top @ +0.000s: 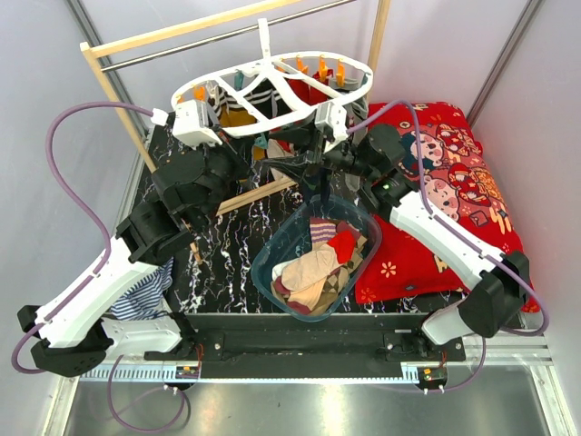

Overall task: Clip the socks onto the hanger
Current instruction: Open the clamp at the hanger.

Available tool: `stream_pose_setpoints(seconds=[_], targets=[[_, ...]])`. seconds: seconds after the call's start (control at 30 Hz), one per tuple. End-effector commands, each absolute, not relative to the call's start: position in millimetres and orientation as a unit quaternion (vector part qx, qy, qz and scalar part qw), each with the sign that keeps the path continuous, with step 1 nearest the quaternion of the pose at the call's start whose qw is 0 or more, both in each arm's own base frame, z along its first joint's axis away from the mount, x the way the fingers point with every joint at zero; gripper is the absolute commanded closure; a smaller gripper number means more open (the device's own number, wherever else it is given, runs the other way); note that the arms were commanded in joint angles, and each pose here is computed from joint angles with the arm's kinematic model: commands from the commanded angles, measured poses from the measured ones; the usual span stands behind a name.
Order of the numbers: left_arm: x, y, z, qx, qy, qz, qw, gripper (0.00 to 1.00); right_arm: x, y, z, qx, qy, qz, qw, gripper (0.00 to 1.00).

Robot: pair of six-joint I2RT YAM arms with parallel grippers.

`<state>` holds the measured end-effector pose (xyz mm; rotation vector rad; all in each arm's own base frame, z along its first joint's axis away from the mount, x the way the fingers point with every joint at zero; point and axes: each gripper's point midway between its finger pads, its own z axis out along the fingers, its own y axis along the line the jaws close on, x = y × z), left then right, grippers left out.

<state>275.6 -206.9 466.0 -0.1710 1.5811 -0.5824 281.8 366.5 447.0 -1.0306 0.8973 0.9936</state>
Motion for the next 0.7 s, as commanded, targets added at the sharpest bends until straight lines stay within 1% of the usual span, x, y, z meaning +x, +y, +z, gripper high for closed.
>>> stream_pose_setpoints(seconds=[0.0,0.2,0.27,0.3,0.33,0.43,0.47,0.5,0.53,0.57,0.63,0.67], targets=[[271,-223,476,-0.063,0.687,-0.303,0.657,0.99,279,372,473,-0.462,0.358,0.443,0.680,0.37],[268,-227,477,-0.060,0.687,-0.315,0.652,0.99,286,381,472,-0.465,0.356,0.452,0.673,0.39],[268,-226,478,-0.060,0.686,-0.315,0.653,0.99,283,382,474,-0.466,0.353,0.456,0.671,0.43],[268,-226,480,-0.060,0.685,-0.317,0.653,0.99,282,382,474,-0.468,0.352,0.458,0.669,0.46],[267,-226,480,-0.060,0.685,-0.317,0.654,0.99,281,381,476,-0.468,0.350,0.459,0.669,0.51],[267,-225,481,-0.059,0.684,-0.316,0.654,0.99,277,379,476,-0.469,0.351,0.462,0.666,0.61],[267,-225,481,-0.059,0.685,-0.315,0.654,0.99,275,378,478,-0.469,0.351,0.462,0.666,0.67],[267,-224,480,-0.059,0.686,-0.313,0.654,0.99,275,378,477,-0.469,0.354,0.463,0.664,0.70],[267,-223,481,-0.059,0.686,-0.313,0.654,0.97,275,377,477,-0.469,0.355,0.463,0.663,0.73],[267,-223,481,-0.060,0.686,-0.311,0.655,0.94,273,377,477,-0.469,0.356,0.465,0.661,0.79],[266,-220,484,-0.063,0.683,-0.312,0.658,0.88,272,377,476,-0.468,0.360,0.469,0.657,0.86],[266,-219,484,-0.063,0.682,-0.311,0.659,0.85,271,376,476,-0.468,0.361,0.470,0.656,0.91]])
